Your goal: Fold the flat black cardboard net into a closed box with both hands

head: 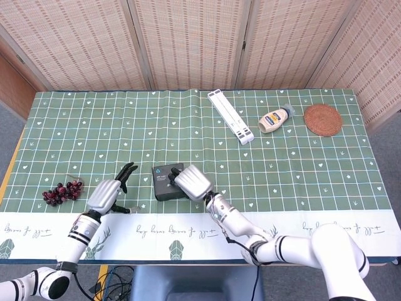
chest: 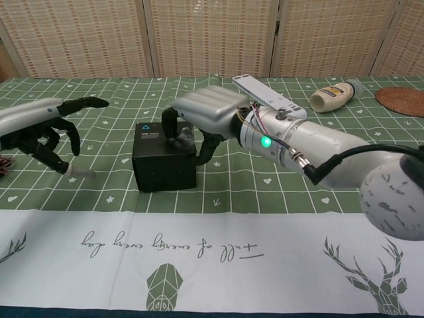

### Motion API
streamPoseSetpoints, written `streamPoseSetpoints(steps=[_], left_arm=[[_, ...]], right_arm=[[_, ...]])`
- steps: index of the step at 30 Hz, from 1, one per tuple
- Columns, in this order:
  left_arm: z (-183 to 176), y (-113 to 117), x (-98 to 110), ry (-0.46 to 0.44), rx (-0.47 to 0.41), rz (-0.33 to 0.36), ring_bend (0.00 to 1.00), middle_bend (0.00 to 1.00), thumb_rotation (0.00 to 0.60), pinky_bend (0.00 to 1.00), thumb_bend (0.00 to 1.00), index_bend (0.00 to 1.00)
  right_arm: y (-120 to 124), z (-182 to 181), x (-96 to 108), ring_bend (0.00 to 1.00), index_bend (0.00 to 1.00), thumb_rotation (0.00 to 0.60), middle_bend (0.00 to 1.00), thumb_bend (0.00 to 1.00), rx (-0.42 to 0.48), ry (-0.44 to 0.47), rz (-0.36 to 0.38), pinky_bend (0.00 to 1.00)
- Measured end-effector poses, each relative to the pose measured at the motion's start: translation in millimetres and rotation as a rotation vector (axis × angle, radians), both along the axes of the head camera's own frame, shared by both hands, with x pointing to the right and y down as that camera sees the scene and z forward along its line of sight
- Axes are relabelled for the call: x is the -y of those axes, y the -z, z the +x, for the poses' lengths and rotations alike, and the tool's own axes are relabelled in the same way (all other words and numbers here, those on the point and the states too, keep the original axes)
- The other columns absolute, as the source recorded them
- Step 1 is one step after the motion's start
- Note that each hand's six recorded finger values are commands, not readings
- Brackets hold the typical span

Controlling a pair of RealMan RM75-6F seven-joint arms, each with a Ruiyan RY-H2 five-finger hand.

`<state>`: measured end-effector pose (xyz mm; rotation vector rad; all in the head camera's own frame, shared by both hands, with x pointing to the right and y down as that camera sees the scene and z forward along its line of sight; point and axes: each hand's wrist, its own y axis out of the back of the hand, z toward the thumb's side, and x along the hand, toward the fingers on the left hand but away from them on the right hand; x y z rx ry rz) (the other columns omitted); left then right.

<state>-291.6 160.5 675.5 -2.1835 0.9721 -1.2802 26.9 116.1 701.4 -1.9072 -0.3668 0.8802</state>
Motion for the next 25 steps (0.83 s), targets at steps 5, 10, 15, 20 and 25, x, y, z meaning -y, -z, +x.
streamPoseSetpoints(steps=[5, 10, 15, 20, 25], left_arm=[[-12, 11, 8, 0.035, 0.001, 0.035, 0.25, 0.0, 0.6, 0.67, 0.11, 0.0], [-30, 20, 11, 0.037, 0.08, 0.096, 0.22, 0.0, 0.6, 0.59, 0.11, 0.0], [-62, 38, 12, 0.079, 0.2, 0.178, 0.21, 0.0, 0.6, 0.54, 0.11, 0.0], [-93, 55, 2, 0.126, 0.312, 0.215, 0.2, 0.0, 0.6, 0.51, 0.11, 0.0], [-114, 71, -15, 0.159, 0.403, 0.243, 0.2, 0.0, 0.6, 0.48, 0.11, 0.0]], right_arm=[[30, 27, 10, 0.61, 0.29, 0.6, 0.33, 0.37, 0.047, -0.037, 0.034, 0.94], [56, 79, 22, 0.52, 0.29, 0.6, 0.33, 0.37, 0.03, -0.093, 0.083, 0.79], [73, 154, 25, 0.47, 0.29, 0.6, 0.33, 0.37, -0.043, -0.202, 0.106, 0.71], [84, 220, 11, 0.46, 0.29, 0.6, 0.34, 0.37, -0.082, -0.337, 0.122, 0.69], [95, 275, -11, 0.45, 0.29, 0.6, 0.35, 0.37, -0.114, -0.447, 0.124, 0.67]])
